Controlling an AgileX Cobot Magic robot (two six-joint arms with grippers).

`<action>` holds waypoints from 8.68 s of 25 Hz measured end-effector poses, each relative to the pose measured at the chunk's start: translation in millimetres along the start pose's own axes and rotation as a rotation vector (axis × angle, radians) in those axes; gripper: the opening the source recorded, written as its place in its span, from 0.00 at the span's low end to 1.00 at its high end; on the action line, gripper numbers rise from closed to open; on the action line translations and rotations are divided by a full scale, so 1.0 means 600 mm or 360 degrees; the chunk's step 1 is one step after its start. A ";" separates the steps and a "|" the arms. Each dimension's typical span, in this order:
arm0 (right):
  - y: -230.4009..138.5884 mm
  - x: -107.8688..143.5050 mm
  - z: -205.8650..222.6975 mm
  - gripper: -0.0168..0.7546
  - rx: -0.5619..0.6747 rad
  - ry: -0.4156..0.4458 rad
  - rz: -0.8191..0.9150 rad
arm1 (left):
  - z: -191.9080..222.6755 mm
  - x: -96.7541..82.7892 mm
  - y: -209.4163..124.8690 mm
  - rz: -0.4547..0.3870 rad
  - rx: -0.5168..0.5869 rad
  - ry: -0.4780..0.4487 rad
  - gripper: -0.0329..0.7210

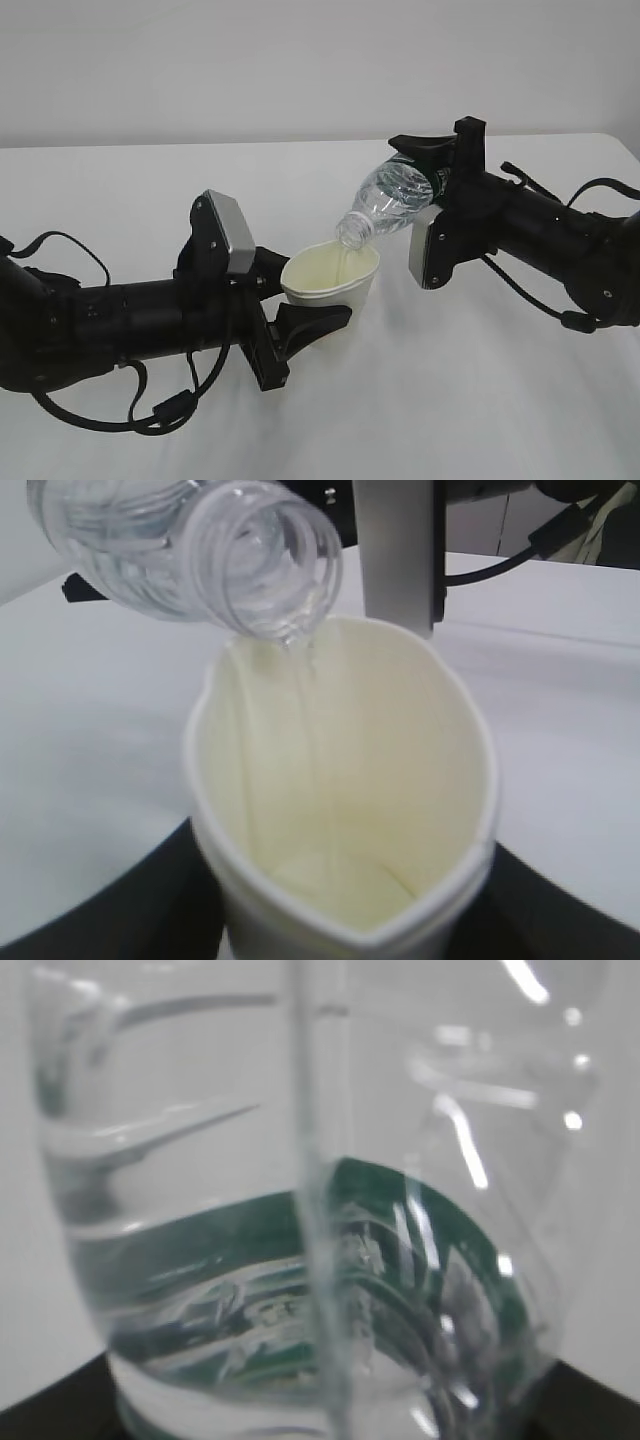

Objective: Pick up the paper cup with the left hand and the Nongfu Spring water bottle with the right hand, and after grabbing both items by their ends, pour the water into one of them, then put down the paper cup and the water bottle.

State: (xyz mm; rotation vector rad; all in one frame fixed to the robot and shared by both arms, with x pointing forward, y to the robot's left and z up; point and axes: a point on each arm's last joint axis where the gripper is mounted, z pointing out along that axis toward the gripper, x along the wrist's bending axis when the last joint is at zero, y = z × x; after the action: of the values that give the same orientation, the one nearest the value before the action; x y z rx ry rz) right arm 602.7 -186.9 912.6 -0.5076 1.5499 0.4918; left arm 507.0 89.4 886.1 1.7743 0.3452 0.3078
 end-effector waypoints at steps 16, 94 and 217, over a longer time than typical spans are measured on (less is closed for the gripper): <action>0.000 -0.012 -0.001 0.62 0.0004 -0.0027 -0.0046 | 0.000 0.000 -0.001 0.0001 0.0009 0.0000 0.59; 0.001 -0.025 -0.001 0.61 0.0014 -0.0064 -0.0079 | 0.000 -0.003 -0.002 0.0016 0.0017 -0.0027 0.59; 0.002 -0.040 -0.003 0.61 0.0025 -0.0101 -0.0131 | 0.000 0.001 0.000 -0.0005 -0.0004 0.0009 0.59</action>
State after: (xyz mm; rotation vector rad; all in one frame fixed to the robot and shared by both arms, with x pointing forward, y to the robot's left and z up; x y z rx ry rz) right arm 601.4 -186.5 936.6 -0.5367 1.4651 0.4284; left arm 507.5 89.5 886.4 1.7703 0.3516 0.3109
